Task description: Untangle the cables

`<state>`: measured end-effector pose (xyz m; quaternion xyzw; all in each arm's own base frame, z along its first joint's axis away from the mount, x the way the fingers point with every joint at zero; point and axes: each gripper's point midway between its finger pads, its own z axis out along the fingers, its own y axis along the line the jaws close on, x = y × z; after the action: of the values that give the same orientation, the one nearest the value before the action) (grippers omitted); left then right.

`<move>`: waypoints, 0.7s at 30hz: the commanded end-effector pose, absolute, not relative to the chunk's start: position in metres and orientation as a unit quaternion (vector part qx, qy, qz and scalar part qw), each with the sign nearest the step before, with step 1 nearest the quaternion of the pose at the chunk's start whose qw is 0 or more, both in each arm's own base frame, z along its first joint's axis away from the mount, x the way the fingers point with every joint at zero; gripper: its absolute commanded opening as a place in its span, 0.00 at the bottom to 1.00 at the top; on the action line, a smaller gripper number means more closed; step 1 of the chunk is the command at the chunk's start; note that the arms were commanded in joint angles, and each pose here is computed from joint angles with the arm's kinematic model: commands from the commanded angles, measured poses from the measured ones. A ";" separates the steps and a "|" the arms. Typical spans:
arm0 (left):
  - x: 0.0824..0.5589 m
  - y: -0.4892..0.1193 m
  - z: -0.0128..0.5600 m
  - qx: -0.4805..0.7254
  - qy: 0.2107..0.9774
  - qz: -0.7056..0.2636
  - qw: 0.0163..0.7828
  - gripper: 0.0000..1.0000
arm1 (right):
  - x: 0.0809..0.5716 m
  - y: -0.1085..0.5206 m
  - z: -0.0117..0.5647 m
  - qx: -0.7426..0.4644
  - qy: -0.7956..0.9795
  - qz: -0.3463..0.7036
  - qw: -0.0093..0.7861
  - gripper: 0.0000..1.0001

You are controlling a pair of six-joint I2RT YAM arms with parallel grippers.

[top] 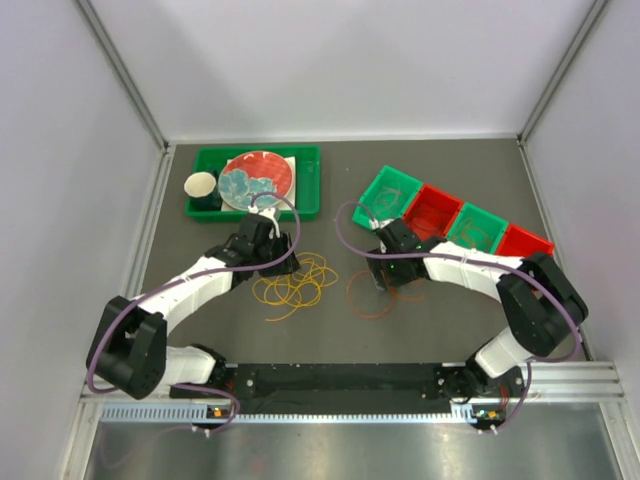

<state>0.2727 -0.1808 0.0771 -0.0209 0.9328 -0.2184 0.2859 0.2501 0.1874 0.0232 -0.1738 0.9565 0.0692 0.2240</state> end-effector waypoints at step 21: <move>0.283 -0.185 0.090 -0.018 0.923 -0.230 0.307 0.51 | 0.231 0.175 0.010 -0.154 0.967 -0.002 0.204 0.25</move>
<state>0.2728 -0.1809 0.0771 -0.0210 0.9328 -0.2186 0.2858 0.2403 0.1869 0.0184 -0.1681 0.9595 0.0355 0.2232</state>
